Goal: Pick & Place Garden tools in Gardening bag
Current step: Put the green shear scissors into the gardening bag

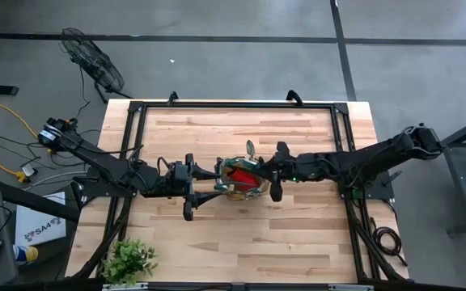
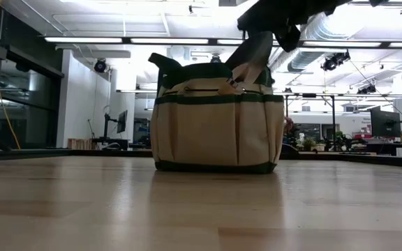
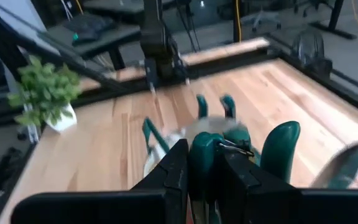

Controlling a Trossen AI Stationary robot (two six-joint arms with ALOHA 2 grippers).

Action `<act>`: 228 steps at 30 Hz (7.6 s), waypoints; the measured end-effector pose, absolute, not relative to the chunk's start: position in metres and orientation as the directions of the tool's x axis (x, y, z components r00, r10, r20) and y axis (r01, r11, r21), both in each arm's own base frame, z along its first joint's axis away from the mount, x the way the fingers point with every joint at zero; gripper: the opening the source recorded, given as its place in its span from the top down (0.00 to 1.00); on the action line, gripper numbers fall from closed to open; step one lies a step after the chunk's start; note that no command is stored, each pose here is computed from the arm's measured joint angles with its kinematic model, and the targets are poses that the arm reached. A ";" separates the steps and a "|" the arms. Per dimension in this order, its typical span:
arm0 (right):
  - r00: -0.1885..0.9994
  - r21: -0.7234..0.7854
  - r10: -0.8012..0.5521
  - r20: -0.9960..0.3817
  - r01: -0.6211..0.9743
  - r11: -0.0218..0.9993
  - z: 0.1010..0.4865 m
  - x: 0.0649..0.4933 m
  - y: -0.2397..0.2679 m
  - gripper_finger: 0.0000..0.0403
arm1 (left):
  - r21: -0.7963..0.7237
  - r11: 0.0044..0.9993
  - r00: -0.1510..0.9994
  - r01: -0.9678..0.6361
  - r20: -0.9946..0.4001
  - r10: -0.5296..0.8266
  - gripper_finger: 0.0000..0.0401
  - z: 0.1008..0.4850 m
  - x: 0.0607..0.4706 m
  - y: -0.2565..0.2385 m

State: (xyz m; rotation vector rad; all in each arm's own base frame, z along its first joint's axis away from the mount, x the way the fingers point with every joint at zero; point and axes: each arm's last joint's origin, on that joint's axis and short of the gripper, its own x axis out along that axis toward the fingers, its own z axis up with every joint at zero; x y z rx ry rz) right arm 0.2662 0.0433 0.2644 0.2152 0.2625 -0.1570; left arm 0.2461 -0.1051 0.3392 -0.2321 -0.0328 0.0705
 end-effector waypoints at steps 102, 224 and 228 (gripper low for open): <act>0.989 0.309 -0.147 -0.016 0.145 0.940 0.213 0.237 0.035 0.90 | -0.241 0.968 0.997 -0.074 -0.003 0.075 0.40 0.336 0.246 -0.105; 0.948 0.393 -0.105 -0.299 0.223 0.892 0.209 0.208 0.025 0.38 | -0.204 0.960 0.981 -0.194 -0.046 0.188 0.40 0.341 0.231 -0.094; 0.953 0.371 -0.104 -0.283 0.209 0.905 0.213 0.205 0.025 0.38 | -0.208 0.960 0.982 -0.189 -0.046 0.183 0.40 0.341 0.231 -0.094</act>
